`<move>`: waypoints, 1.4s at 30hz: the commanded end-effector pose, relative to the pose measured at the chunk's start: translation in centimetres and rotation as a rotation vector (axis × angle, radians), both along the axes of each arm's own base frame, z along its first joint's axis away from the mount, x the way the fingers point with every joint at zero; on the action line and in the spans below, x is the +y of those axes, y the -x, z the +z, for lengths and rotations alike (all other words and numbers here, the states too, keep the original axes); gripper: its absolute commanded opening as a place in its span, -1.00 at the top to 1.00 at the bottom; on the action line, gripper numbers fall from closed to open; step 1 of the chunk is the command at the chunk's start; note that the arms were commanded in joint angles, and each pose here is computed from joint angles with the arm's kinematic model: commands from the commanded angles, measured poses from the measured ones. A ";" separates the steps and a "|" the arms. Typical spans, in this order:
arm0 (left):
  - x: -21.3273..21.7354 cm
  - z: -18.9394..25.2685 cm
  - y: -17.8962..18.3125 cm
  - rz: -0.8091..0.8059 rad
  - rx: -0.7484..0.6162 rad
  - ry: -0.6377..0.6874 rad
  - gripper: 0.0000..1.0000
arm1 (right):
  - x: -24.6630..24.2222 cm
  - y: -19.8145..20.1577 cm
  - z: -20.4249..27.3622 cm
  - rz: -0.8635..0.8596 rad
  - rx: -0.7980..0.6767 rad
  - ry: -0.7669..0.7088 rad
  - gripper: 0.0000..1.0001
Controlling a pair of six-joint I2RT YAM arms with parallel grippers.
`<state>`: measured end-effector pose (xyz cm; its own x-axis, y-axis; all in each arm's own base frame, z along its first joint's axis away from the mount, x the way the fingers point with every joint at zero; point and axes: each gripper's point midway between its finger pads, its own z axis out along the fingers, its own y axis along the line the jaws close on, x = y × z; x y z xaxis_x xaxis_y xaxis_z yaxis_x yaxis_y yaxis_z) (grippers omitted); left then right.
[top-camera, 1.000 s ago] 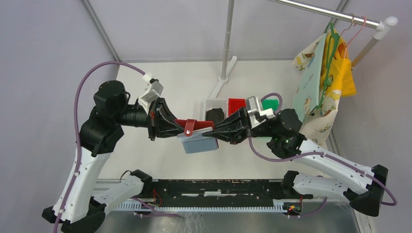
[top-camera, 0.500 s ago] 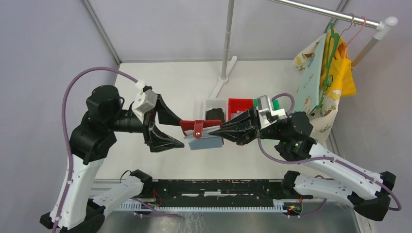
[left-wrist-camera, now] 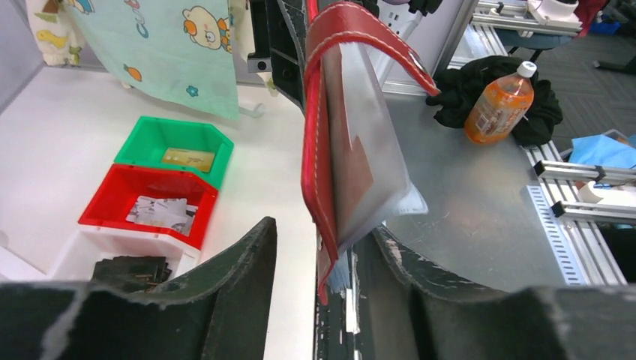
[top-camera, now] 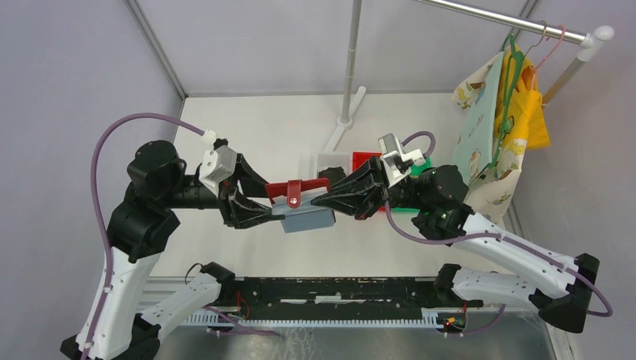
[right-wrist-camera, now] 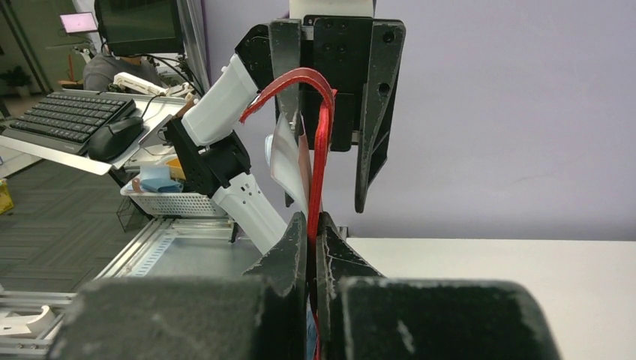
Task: Take the credit cards out of the card holder
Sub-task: Open the card holder.
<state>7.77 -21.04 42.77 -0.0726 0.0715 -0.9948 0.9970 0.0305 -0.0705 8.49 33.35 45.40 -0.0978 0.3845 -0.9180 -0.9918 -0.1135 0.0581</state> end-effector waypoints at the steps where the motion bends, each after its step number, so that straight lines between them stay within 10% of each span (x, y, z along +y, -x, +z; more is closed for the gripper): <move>1: -0.6 0.6 -0.8 0.011 0.038 0.034 0.08 | -0.9 0.7 3.7 0.024 -0.020 -0.123 1.00; 8: -0.8 1.3 -1.8 0.063 0.053 0.065 0.67 | -0.1 0.2 3.1 0.031 0.003 -0.110 0.99; 13: -0.9 2.2 -2.5 0.105 0.078 0.102 0.96 | -0.4 0.8 2.3 0.049 -0.016 -0.103 0.03; 18: -1.2 3.7 -1.5 0.043 0.142 0.125 0.97 | -2.2 2.0 -0.4 0.015 -0.126 -0.058 -0.36; 42: -1.0 6.1 1.8 -0.127 0.198 0.128 0.96 | -2.5 0.7 -3.7 -0.089 -0.235 0.082 -0.18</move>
<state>7.48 -22.53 47.01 -0.3014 -0.0086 -0.9535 0.9512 -0.0727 -0.3000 7.90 31.33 38.74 0.1041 0.2299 -0.9676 -0.9914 -0.0541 -0.1195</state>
